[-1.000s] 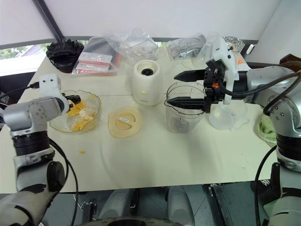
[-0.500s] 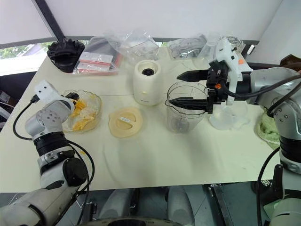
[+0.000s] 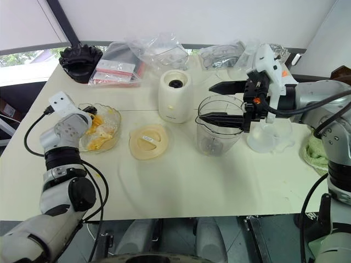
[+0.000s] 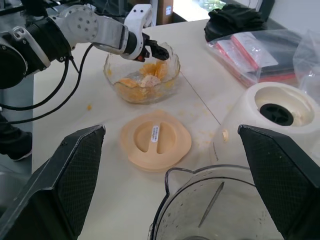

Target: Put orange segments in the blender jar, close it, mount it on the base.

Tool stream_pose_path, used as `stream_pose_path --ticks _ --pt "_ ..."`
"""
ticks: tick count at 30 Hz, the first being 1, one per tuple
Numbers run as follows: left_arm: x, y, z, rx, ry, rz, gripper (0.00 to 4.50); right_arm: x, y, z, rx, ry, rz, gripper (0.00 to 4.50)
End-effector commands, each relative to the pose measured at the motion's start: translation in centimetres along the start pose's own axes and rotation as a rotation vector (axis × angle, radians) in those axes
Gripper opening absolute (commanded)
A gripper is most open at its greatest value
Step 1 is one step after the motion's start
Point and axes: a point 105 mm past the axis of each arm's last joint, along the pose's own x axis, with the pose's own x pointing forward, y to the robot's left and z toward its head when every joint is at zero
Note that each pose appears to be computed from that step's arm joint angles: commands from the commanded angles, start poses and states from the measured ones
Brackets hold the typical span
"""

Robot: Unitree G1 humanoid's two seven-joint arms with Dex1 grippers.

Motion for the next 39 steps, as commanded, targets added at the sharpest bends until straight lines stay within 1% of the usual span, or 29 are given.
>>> stream_pose_path --ticks 1,4,10,15,22,28,30,32,36,37,39 --pt "0.1 -0.5 1.3 0.029 -0.030 0.014 3.83 -0.6 0.2 1.1 -0.053 -0.029 -0.015 4.46" --pt "0.3 -0.5 0.2 0.050 0.028 0.047 3.83 -0.7 0.2 1.1 -0.054 -0.031 -0.024 4.46" --pt "0.6 -0.6 -0.6 0.095 0.073 0.053 3.83 -0.7 0.2 1.1 -0.053 -0.033 -0.032 4.46" --pt "0.8 -0.7 -0.6 0.120 0.076 0.057 3.83 -0.7 0.3 1.1 -0.051 -0.034 -0.036 4.46" --pt "1.1 -0.6 0.4 0.141 0.034 0.056 3.83 -0.7 0.3 1.0 -0.046 -0.033 -0.039 4.46" --pt "1.3 -0.9 0.6 0.153 0.026 0.032 3.83 -0.6 0.4 1.1 -0.046 -0.033 -0.040 4.46" --pt "1.4 -1.1 0.7 0.160 0.023 0.021 3.28 -0.6 0.4 1.1 -0.046 -0.033 -0.041 4.50" --pt "1.4 -1.3 0.6 0.165 0.029 0.016 2.49 -0.6 0.4 1.0 -0.046 -0.032 -0.041 4.50" --pt "1.3 -1.5 0.2 0.171 0.047 0.007 0.50 -0.6 0.4 1.0 -0.045 -0.031 -0.044 4.50" --pt "1.3 -1.6 0.1 0.172 0.051 0.006 0.16 -0.7 0.4 1.0 -0.045 -0.031 -0.045 4.50" --pt "1.3 -1.6 0.0 0.172 0.059 0.008 0.16 -0.7 0.4 1.0 -0.044 -0.032 -0.046 4.50"
